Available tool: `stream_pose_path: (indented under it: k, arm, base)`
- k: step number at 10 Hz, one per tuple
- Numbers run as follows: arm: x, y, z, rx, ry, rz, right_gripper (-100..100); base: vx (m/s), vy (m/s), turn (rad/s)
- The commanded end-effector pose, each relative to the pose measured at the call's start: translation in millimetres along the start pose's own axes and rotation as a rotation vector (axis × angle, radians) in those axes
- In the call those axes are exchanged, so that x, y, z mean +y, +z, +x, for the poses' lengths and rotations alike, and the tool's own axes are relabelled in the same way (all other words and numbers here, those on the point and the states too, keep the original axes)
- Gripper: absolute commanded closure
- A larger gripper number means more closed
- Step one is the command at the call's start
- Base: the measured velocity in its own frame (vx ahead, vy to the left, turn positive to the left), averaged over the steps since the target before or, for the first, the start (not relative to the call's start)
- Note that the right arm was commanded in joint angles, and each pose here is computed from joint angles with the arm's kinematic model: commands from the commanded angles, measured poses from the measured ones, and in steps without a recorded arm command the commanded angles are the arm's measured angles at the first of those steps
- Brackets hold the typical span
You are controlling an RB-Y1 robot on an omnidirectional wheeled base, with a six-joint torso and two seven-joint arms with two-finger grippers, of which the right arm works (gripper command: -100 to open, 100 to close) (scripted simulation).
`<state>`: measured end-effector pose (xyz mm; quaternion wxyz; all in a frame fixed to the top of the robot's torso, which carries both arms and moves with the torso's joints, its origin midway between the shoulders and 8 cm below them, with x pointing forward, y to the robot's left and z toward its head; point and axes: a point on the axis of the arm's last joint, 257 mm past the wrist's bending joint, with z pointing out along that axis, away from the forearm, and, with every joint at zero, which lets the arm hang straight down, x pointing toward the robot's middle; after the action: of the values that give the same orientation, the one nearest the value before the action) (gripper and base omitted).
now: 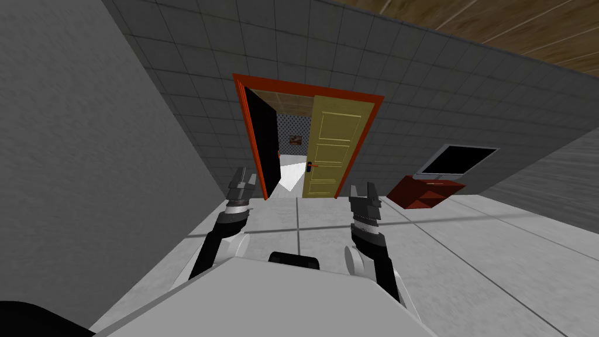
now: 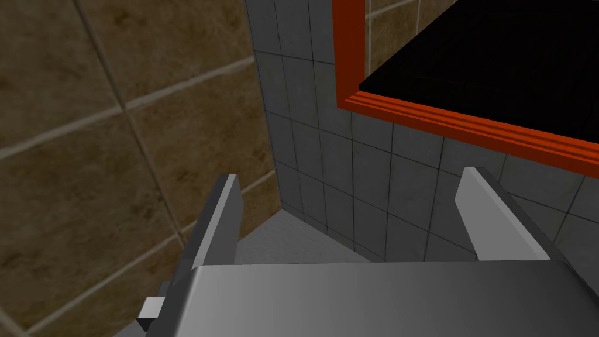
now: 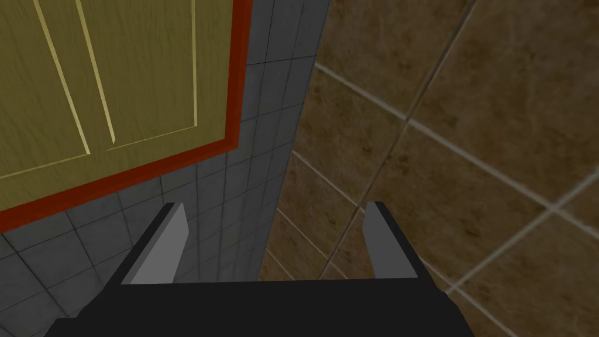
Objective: Push the door open
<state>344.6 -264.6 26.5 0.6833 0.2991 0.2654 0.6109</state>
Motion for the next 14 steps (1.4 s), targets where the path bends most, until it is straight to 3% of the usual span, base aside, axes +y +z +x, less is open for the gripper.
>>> stream_pose_path:
  k: [1, 9, 14]
  arm:
    - [-9.8, 0.1, 2.5, 0.007, 0.007, 0.012, -100]
    - [-72.9, 1.5, 19.8, 0.048, 0.049, 0.089, -100]
    - [-124.7, 2.2, 34.9, 0.078, 0.079, 0.157, -100]
  base:
    - [0.154, -0.019, -0.015]
    - [0.089, -0.011, -0.004]
    - [0.101, -0.011, -0.006]
